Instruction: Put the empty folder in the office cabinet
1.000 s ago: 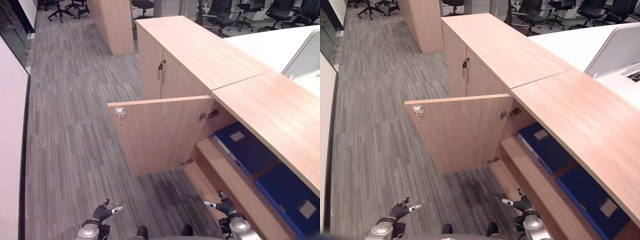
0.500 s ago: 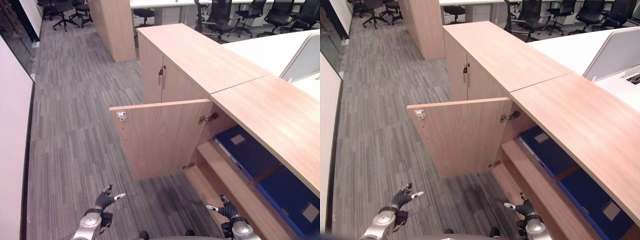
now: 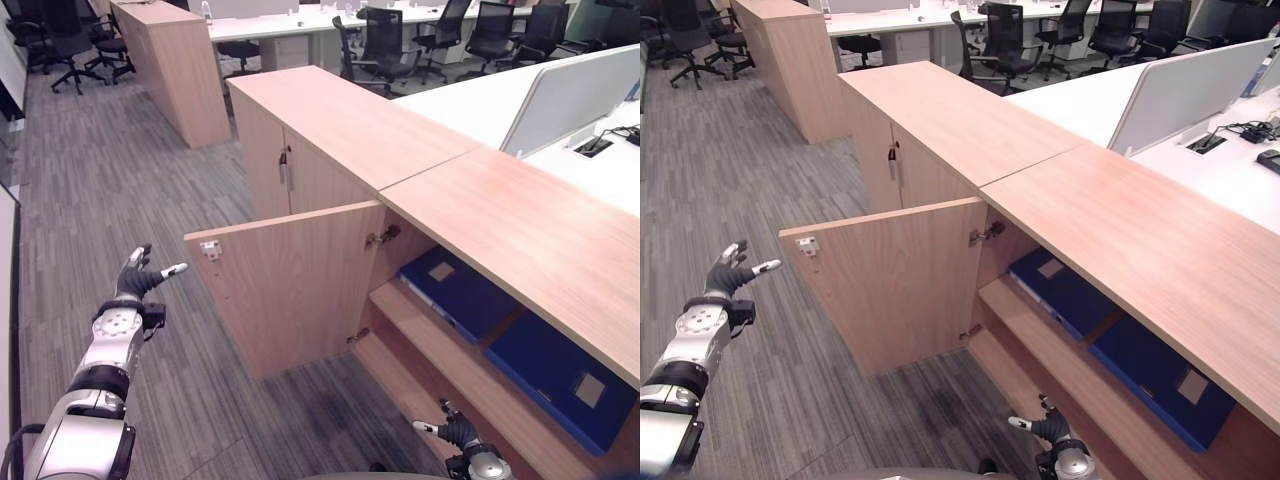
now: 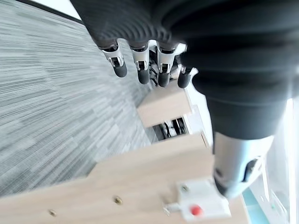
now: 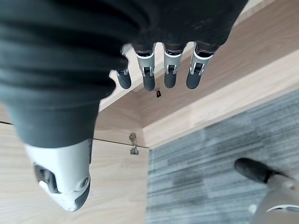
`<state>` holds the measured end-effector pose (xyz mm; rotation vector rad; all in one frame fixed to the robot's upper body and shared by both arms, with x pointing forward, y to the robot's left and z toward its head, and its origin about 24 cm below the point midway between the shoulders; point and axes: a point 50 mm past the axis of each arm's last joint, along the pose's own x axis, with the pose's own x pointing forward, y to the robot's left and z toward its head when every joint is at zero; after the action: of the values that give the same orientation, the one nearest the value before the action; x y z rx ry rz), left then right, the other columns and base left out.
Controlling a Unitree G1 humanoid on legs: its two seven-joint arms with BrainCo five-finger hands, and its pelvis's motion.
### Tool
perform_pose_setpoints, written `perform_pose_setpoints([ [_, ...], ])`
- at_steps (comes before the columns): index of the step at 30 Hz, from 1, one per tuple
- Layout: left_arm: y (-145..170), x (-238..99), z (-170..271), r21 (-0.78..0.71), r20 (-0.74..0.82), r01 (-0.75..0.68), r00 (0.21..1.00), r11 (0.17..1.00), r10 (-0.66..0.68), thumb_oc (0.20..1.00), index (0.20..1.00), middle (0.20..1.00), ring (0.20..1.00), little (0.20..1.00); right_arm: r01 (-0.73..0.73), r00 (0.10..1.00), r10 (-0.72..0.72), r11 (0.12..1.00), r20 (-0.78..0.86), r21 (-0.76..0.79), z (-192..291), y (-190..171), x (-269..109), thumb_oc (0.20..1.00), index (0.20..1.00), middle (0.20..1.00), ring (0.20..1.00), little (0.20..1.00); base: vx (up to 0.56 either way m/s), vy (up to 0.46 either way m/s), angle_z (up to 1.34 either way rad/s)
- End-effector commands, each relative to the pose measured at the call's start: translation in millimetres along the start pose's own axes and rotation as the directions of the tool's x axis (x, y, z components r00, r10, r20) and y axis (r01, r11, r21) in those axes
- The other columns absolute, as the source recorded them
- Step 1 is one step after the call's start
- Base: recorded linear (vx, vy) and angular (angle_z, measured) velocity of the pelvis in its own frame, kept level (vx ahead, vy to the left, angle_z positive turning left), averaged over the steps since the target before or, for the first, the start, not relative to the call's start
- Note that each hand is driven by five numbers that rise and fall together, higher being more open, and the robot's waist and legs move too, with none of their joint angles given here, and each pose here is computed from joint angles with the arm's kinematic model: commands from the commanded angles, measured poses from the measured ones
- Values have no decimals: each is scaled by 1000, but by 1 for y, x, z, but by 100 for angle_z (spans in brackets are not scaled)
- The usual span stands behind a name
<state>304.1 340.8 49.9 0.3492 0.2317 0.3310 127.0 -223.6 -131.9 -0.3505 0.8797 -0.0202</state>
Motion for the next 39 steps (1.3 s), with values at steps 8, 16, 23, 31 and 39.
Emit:
perform_pose_setpoints([
  [8, -21, 18, 46, -36, 133, 41, 990, 999, -36, 1000, 1000, 1000, 1000, 1000, -13, 999, 14, 1000, 43, -11, 17, -1, 9, 1000, 1000, 1000, 1000, 1000, -8, 25, -7],
  [16, -87, 2, 17, -25, 74, 233, 970, 972, -231, 1000, 1000, 1000, 1000, 1000, -12, 998, 13, 1000, 54, -24, 22, 1, 11, 1000, 1000, 1000, 1000, 1000, 4, 12, 2],
  [23, -132, -21, 14, -54, 128, 408, 908, 911, -399, 1000, 1000, 1000, 1000, 1000, -5, 998, 6, 1000, 57, -22, 26, 0, 13, 1000, 1000, 1000, 1000, 1000, -2, 9, 4],
  [31, -165, -74, -14, -33, 133, 634, 769, 772, -626, 1000, 1000, 1000, 1000, 1000, -4, 997, 4, 1000, 74, 1, 30, 0, 12, 1000, 1000, 1000, 1000, 1000, -6, 26, 7],
  [39, -155, -91, -18, -19, 160, 696, 711, 718, -685, 1000, 1000, 1000, 1000, 1000, 27, 981, -23, 999, 193, -17, 72, -7, 21, 1000, 1000, 1000, 1000, 1000, -153, -24, -12],
])
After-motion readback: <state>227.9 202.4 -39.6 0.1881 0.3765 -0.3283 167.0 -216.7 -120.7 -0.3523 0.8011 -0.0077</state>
